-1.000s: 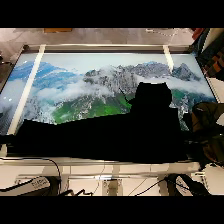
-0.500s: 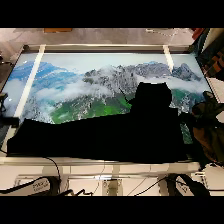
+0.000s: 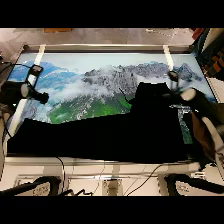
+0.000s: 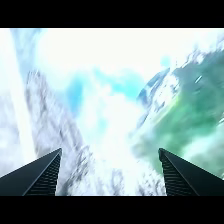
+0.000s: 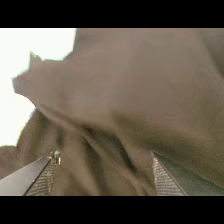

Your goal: Fold the clothes and pants, and hang the long-sleeved shirts on hangers.

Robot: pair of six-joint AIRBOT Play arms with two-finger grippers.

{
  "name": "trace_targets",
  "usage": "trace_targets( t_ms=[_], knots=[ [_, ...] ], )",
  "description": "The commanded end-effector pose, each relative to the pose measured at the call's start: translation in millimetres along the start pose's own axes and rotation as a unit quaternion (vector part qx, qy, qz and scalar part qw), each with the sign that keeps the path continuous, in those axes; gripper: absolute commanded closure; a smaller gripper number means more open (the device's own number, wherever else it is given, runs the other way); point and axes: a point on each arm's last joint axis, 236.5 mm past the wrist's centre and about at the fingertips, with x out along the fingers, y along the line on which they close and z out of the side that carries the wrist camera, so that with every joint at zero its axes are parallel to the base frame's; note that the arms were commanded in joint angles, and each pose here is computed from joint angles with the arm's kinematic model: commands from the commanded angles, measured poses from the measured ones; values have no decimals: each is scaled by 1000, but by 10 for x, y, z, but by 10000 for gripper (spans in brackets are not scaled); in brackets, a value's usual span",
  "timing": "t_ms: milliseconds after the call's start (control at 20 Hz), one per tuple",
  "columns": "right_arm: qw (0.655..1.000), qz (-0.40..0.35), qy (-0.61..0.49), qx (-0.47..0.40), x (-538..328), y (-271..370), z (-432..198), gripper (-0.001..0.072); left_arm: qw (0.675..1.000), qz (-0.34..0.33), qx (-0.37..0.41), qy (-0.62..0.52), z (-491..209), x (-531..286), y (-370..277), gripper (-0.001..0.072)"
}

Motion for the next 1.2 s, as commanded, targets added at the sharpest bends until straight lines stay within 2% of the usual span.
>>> trace_targets(
  t_ms=[0,200,400,500,550,600,650,800,1150],
  knots=[
    [993,-1,21,-115,498,514,191,86,999,-11,5,-34,269,-68,-258,11],
    [978,-22,78,-191,865,620,-13,86,999,-11,3,-33,267,-68,-262,12],
    [973,-45,97,-205,1058,479,-128,90,999,-16,-2,-29,245,-67,-286,11],
    [972,-78,93,-200,1102,321,-93,161,999,-16,-14,-28,244,-65,-286,11],
    [971,-92,89,-202,1113,258,-62,164,999,-16,-14,-28,244,-65,-286,11],
    [970,-97,80,-206,1115,241,-16,266,999,-16,-14,-28,244,-65,-286,12],
    [971,-97,72,-207,1107,256,41,413,999,-16,-14,-28,244,-65,-286,11],
    [973,-92,47,-205,1044,352,253,692,999,-16,-14,-28,245,-65,-285,11],
    [976,-58,-33,-207,738,879,859,693,999,-16,-14,-28,245,-62,-287,11]
  ],
)
